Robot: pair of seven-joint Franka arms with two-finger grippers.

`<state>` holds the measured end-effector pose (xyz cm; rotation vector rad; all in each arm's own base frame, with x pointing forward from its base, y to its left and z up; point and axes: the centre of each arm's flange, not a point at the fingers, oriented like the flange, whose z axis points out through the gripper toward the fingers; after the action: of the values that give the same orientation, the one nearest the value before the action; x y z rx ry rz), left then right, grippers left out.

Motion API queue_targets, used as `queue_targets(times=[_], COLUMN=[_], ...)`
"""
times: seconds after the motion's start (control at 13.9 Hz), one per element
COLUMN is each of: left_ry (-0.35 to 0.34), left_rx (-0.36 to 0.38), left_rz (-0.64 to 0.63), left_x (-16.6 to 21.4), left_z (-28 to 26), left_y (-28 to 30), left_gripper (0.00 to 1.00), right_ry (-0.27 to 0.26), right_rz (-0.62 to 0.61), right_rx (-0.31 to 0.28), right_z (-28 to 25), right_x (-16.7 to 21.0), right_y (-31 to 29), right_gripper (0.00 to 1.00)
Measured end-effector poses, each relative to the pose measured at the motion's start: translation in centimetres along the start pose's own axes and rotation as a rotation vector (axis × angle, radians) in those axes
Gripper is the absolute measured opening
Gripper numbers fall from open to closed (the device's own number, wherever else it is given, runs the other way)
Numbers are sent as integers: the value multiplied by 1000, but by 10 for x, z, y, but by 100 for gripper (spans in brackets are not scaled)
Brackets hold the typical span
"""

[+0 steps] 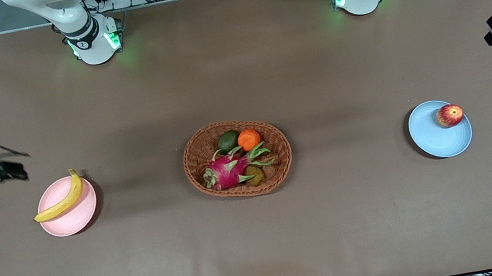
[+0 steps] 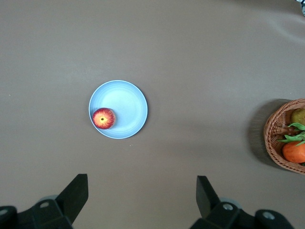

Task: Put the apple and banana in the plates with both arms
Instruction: 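Lower the banana onto the pink plate, open the right gripper, withdraw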

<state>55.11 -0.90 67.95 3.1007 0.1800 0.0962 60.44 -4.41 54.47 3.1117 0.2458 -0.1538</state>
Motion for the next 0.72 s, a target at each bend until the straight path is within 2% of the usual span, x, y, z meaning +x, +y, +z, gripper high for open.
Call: queue_targets(times=[0.22,0.36,0.72], left_ry=[-48,-61,-59], left_rx=[9,10,9], left_rz=[3,7,16], left_x=[-6,-9,-23], left_z=[4,3,-12], left_y=[2,4,6], left_gripper=[100,100,100], right_ry=[-9,8,39], right_rz=[73,127,207], right_rx=[14,40,62], right_z=[-57,-79,-98], right_x=[-52,-73,-88], right_y=[-7,-12,-16], right_gripper=[100,100,100])
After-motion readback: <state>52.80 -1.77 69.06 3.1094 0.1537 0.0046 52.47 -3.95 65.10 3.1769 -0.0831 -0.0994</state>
